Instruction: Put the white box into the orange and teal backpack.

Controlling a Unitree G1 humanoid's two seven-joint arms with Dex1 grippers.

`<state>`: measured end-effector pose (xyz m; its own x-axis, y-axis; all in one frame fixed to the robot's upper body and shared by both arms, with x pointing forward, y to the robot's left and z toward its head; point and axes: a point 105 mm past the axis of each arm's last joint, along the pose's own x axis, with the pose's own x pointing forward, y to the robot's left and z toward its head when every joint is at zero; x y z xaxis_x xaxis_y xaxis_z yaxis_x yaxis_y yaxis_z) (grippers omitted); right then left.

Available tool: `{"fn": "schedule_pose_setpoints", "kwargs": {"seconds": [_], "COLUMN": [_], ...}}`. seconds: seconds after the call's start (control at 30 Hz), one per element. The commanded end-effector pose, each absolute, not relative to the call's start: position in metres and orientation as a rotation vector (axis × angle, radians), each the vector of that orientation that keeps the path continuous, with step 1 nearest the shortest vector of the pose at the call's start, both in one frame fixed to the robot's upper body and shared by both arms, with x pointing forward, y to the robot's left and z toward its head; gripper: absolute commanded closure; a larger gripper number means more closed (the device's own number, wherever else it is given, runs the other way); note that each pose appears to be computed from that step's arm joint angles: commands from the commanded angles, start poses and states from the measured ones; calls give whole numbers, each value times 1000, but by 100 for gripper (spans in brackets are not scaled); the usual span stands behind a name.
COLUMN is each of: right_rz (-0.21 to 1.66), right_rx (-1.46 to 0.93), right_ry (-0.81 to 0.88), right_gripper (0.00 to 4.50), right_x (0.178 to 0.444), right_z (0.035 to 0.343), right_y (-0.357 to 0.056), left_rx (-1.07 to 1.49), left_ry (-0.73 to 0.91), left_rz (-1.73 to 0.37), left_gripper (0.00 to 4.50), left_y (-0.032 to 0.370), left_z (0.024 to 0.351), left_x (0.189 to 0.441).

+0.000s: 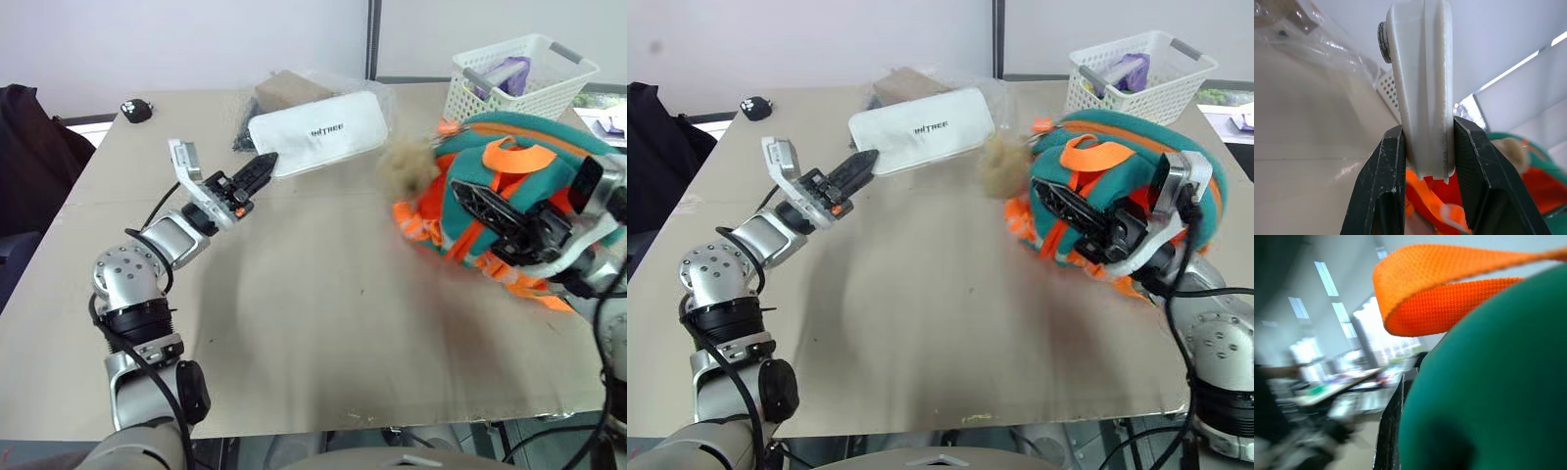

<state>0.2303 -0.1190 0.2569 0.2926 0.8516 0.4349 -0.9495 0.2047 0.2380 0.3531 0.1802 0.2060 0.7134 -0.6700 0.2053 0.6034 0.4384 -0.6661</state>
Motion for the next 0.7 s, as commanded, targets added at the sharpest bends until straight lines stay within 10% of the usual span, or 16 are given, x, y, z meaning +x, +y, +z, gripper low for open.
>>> {"fn": "schedule_pose_setpoints", "kwargs": {"seconds": [0.03,0.7], "right_rz": [1253,1052], "right_rx": [515,567], "right_ry": [-166,-113], "right_gripper": [441,441], "right_x": [222,229], "right_z": [254,218], "right_y": [-133,-173], "left_rx": [-685,-390], "left_ry": [32,-186], "left_rz": [-908,-1077], "left_gripper": [349,349], "left_y": [169,186], "left_z": [220,249], "left_x": [338,278]}}
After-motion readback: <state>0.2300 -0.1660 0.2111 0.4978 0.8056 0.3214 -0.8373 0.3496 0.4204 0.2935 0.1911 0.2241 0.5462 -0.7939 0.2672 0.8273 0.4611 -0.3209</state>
